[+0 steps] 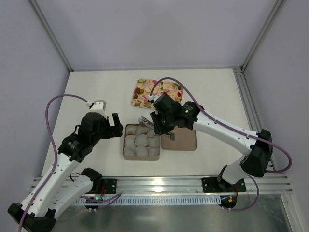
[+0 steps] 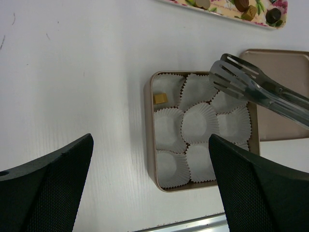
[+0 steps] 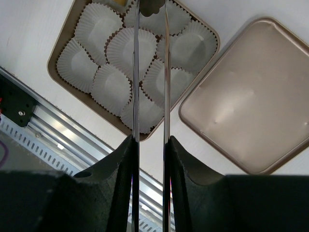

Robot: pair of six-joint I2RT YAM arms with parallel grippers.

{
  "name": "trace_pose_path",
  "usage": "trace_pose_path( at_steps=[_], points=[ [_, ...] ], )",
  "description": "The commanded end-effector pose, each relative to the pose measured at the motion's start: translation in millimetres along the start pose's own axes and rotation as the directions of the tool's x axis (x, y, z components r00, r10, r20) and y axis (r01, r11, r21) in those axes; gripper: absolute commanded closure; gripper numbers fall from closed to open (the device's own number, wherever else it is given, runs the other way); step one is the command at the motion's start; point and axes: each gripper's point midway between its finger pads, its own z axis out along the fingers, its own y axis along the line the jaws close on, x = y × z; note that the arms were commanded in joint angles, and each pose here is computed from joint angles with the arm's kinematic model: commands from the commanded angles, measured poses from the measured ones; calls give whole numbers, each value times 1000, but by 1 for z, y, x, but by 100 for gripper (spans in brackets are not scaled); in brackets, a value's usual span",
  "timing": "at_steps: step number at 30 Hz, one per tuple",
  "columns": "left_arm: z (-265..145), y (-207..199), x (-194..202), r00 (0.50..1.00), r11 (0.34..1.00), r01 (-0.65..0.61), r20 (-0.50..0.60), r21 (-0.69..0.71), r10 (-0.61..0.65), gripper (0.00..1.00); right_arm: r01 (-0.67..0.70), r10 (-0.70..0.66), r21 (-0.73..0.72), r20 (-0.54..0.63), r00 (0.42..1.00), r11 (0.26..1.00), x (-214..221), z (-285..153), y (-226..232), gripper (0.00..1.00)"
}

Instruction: Pack the chocolate

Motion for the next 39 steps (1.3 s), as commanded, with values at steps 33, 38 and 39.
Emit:
trace_pose_path(
  at_steps=[33,38,39],
  points=[
    [1,2,-2,1000,1000,19,9,-12,-18,0,18,-18,7,-24,1000,1000,13,30,13,57],
    [1,2,-2,1000,1000,18,6,-14,-18,0,22,-21,13,-25,999,1000,13,30,11,57],
    [1,2,-2,1000,1000,18,8,-15,-18,0,23,-23,12,-23,999,1000,12,29,12,56]
  ],
)
